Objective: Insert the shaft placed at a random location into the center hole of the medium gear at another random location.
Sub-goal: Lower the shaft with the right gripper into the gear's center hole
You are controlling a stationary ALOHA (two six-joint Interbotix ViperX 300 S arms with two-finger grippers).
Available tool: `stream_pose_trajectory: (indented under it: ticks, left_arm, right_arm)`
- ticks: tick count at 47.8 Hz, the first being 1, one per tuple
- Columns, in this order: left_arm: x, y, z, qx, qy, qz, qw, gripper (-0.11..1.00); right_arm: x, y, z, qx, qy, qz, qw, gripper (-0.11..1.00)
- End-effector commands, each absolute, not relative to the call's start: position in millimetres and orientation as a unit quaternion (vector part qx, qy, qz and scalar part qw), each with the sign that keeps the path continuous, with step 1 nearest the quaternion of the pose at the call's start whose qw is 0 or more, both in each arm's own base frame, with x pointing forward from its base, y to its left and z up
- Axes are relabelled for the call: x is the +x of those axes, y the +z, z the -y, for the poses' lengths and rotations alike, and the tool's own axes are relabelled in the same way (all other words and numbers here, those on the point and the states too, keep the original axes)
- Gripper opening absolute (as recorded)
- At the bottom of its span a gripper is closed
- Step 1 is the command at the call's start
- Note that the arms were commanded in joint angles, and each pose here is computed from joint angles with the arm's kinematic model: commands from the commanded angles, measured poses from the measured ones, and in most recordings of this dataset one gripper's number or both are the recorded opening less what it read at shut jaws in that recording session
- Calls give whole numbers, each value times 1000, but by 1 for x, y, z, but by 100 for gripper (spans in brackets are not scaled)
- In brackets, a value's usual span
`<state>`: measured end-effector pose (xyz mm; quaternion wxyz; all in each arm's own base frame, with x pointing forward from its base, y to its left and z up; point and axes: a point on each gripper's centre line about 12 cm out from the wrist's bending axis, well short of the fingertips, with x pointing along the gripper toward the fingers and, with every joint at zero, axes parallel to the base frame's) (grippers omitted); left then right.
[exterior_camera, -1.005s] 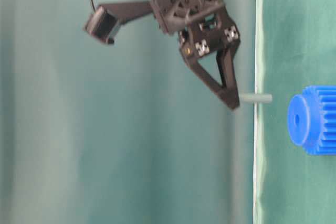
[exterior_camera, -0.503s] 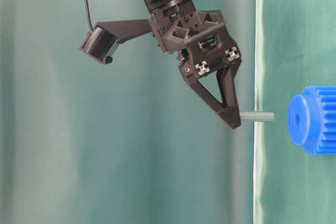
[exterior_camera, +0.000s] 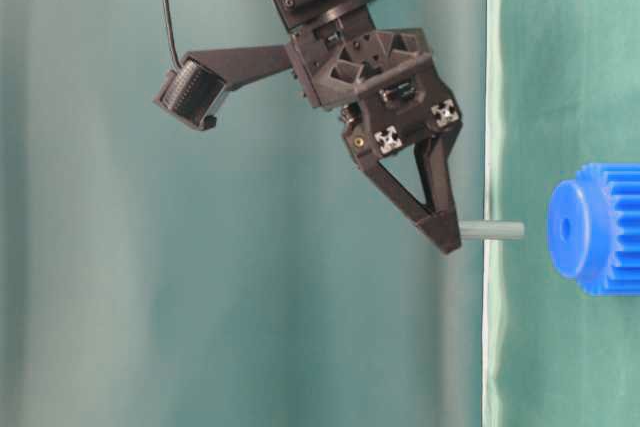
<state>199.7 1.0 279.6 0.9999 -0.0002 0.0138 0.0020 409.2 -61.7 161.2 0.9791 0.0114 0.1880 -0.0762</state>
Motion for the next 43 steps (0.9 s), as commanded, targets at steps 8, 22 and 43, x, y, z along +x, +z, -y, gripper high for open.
stream_pose_trajectory:
  ticks: [8, 22, 43]
  left_arm:
    - [202, 286, -1, 1, 2, -6, 1000, 0]
    - [202, 286, -1, 1, 2, -6, 1000, 0]
    - [202, 285, -1, 1, 2, -8, 1000, 0]
  right_arm:
    - [415, 166, 62, 4, -74, -180, 981, 13]
    - [418, 147, 63, 5, -75, -186, 980, 13]
    - [420, 130, 64, 7, -78, -197, 977, 13]
